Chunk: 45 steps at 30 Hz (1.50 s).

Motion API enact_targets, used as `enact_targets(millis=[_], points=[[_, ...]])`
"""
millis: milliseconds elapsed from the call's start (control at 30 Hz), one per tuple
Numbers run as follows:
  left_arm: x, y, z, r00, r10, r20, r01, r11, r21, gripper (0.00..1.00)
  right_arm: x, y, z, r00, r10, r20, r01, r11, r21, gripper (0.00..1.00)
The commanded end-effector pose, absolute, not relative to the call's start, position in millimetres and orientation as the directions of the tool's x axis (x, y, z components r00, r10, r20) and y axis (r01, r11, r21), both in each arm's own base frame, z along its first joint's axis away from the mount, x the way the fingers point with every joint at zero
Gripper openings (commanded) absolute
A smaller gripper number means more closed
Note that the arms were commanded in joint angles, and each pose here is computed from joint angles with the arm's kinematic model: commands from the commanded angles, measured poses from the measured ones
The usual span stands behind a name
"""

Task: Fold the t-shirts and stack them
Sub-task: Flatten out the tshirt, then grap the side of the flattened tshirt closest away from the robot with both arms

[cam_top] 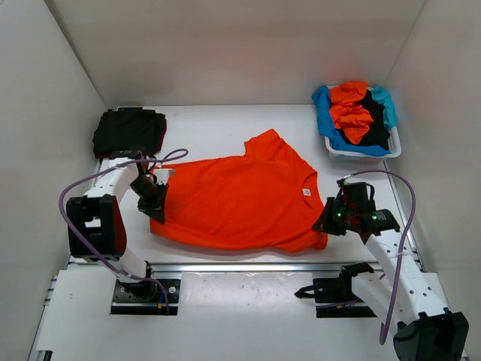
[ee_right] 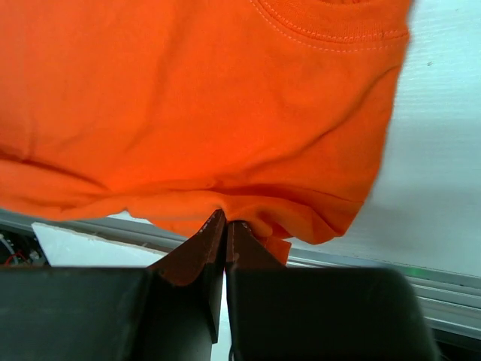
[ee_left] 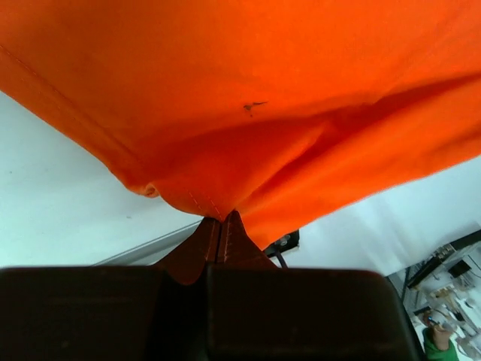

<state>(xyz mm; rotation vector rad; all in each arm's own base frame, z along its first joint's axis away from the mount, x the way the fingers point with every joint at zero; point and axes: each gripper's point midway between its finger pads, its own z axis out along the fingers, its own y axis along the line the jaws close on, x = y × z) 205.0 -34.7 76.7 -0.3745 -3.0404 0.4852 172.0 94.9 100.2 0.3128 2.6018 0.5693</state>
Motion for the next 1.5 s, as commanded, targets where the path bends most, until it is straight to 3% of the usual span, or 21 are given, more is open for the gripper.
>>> enact_targets(millis=[0,133,167,233,267,300,333,400,433,533,633,700,867,900,967,1167,1333,1467], points=[[201.9,-30.4,77.2,-0.972,0.236,0.007,0.221,0.921,-0.320,0.00,177.2,97.4,103.2,-0.859,0.334,-0.388,0.120,0.868,0.482,0.00],[234.6,-36.8,87.5,-0.971,0.235,-0.047,0.238,0.917,-0.320,0.00,208.5,98.8,110.9,-0.849,0.322,-0.419,0.084,0.866,0.494,0.00],[245.5,-39.3,85.7,-0.972,0.233,-0.039,0.232,0.913,-0.336,0.00,226.7,102.6,127.6,-0.829,0.303,-0.470,0.026,0.861,0.509,0.00],[308.1,-44.2,124.5,-0.960,0.227,-0.161,0.270,0.900,-0.343,0.00,273.6,103.2,141.4,-0.828,0.281,-0.486,-0.005,0.862,0.507,0.00],[346.9,-45.1,146.4,-0.935,0.241,-0.258,0.320,0.888,-0.331,0.00,309.4,103.2,184.6,-0.771,0.243,-0.589,-0.088,0.875,0.476,0.00],[364.5,-42.4,155.4,-0.913,0.266,-0.308,0.354,0.892,-0.281,0.00,347.9,104.7,221.6,-0.732,0.225,-0.642,-0.126,0.883,0.453,0.00],[396.8,-38.1,182.6,-0.862,0.270,-0.429,0.379,0.905,-0.191,0.00,368.7,104.1,218.0,-0.756,0.195,-0.625,-0.122,0.896,0.426,0.01],[434.8,-41.9,230.9,-0.754,0.300,-0.585,0.399,0.916,-0.046,0.00,427.0,93.9,320.7,-0.598,0.218,-0.771,-0.181,0.901,0.395,0.00],[453.4,-43.1,273.2,-0.667,0.307,-0.679,0.402,0.915,0.019,0.00,443.5,87.7,328.2,-0.582,0.227,-0.781,-0.167,0.906,0.388,0.00],[481.8,-34.9,362.7,-0.485,0.247,-0.839,0.266,0.956,0.128,0.00,460.1,68.8,423.3,-0.358,0.249,-0.900,-0.184,0.926,0.330,0.00],[473.3,-32.9,395.3,-0.396,0.127,-0.910,0.235,0.972,0.034,0.00,445.5,65.4,436.4,-0.311,0.220,-0.925,-0.161,0.947,0.280,0.00],[465.9,-40.4,351.7,-0.484,0.132,-0.865,0.257,0.966,0.004,0.00,421.8,67.3,428.9,-0.318,0.212,-0.924,-0.157,0.949,0.272,0.00],[428.1,-62.7,271.5,-0.640,0.118,-0.759,0.319,0.940,-0.123,0.00,363.9,70.0,320.9,-0.440,0.233,-0.867,-0.089,0.950,0.301,0.00],[417.6,-67.1,249.5,-0.681,0.123,-0.722,0.324,0.935,-0.147,0.00,348.8,71.5,320.6,-0.431,0.271,-0.861,-0.088,0.937,0.339,0.00],[399.5,-68.8,217.7,-0.742,0.138,-0.655,0.331,0.926,-0.180,0.00,321.6,77.1,255.2,-0.544,0.287,-0.788,-0.050,0.927,0.372,0.00],[340.2,-63.6,135.5,-0.874,0.204,-0.442,0.321,0.924,-0.208,0.00,245.5,115.5,150.8,-0.726,0.286,-0.625,-0.025,0.898,0.439,0.00],[278.8,-54.3,74.5,-0.964,0.226,-0.141,0.258,0.920,-0.294,0.00,207.9,113.9,111.4,-0.782,0.320,-0.534,0.032,0.877,0.479,0.00],[259.2,-49.9,62.2,-0.973,0.219,-0.066,0.229,0.917,-0.328,0.00,195.5,103.9,97.7,-0.797,0.346,-0.495,0.071,0.868,0.491,0.01]])
